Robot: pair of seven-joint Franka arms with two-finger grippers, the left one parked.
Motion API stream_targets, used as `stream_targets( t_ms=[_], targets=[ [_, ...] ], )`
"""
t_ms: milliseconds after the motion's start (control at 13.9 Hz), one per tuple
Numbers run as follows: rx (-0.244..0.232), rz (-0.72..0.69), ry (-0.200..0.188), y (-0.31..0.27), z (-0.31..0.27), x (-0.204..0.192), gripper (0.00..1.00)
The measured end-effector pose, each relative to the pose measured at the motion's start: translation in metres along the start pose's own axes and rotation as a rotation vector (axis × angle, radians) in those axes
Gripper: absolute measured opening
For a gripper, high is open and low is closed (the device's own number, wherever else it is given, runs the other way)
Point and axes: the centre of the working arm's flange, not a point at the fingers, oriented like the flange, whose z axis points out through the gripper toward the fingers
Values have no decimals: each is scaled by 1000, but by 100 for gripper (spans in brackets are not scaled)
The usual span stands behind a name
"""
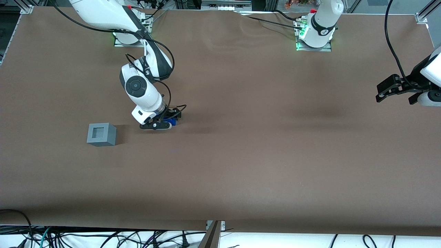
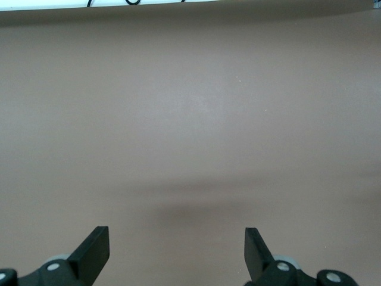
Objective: Insert blue part into gray base with right arm
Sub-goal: 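Close the right gripper on the blue block and lift it, then carry the blue block over to the gray base's opening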
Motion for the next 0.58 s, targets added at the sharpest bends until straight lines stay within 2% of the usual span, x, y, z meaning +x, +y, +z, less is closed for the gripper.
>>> stream_targets(
  t_ms=[144,433,577],
  targets=[
    [-1,0,-4,0,3,0,98],
    [-1,-2,-5,-1,3,-1,53],
    [0,-3,-4,-2,2,-1,50]
  ],
)
